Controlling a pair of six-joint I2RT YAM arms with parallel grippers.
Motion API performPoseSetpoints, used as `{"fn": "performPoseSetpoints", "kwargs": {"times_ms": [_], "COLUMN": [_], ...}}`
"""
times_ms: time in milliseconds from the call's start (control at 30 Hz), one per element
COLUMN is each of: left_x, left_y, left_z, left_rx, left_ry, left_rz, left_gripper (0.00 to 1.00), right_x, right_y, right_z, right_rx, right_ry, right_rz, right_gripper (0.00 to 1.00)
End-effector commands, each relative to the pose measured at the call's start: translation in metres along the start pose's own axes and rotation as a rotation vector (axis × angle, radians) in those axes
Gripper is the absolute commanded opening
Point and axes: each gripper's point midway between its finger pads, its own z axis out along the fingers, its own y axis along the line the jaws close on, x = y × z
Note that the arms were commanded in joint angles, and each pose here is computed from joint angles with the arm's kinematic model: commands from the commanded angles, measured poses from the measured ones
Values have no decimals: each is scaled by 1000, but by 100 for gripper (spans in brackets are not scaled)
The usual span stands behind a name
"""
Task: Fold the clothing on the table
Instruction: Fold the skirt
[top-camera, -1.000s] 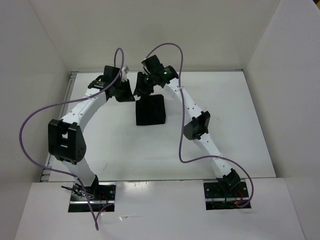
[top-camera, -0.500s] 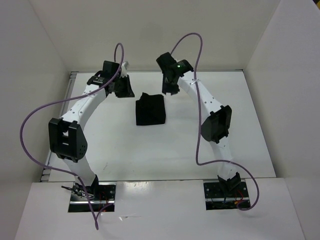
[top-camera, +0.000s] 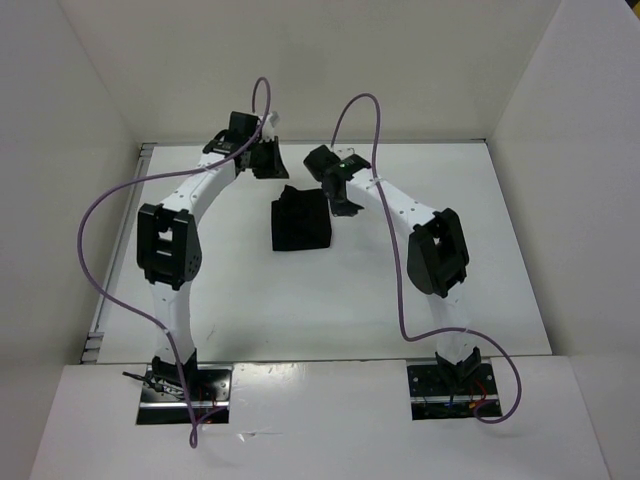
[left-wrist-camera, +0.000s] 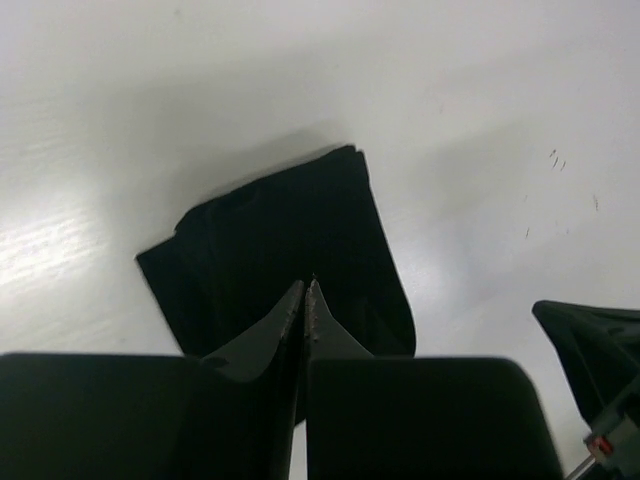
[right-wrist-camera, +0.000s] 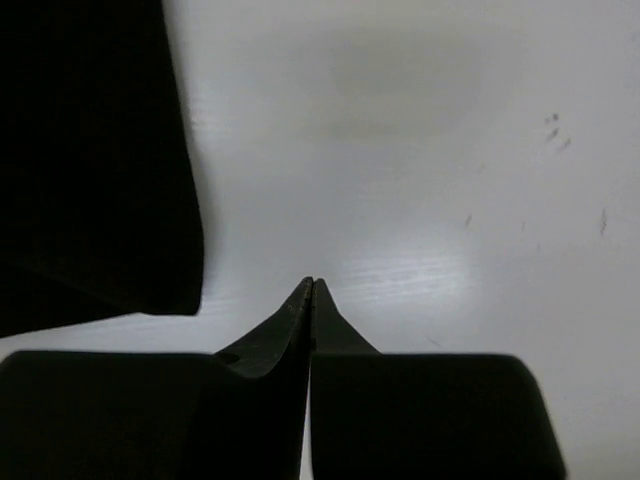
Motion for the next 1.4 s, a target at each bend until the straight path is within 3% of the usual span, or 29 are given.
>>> {"fn": "performPoseSetpoints", "kwargs": {"times_ms": [0,167,533,800,1167,1300,1367], "left_x": [-10,23,93,95,90,84,78], "left_y": [-17,-11,48,52,54,58,61], "left_z": [25,54,73,70,75,71,67], "left_rx": [97,132,-71,-90,-100,-112,-116], "left_ry": [-21,57,156,157,161,146,133], "left_rz": [35,7,-35,-26,-18,-22,-27], "left_gripper": [5,5,2,1,1,1,1], "right_x": [-53,-74,-101,-95,-19,15,19], "right_y": [19,41,88,117,153,171,176], "right_z": [-10,1,27,25,31,16,-12], "right_rx": [-106,-216,-589,-767,-904,-995,-1043], "right_ry": [-197,-250,-201,-132,50,122,113], "right_rz": [26,-17,12,35,13,-24,-51], "right_gripper": [0,0,0,0,0,0,0]}}
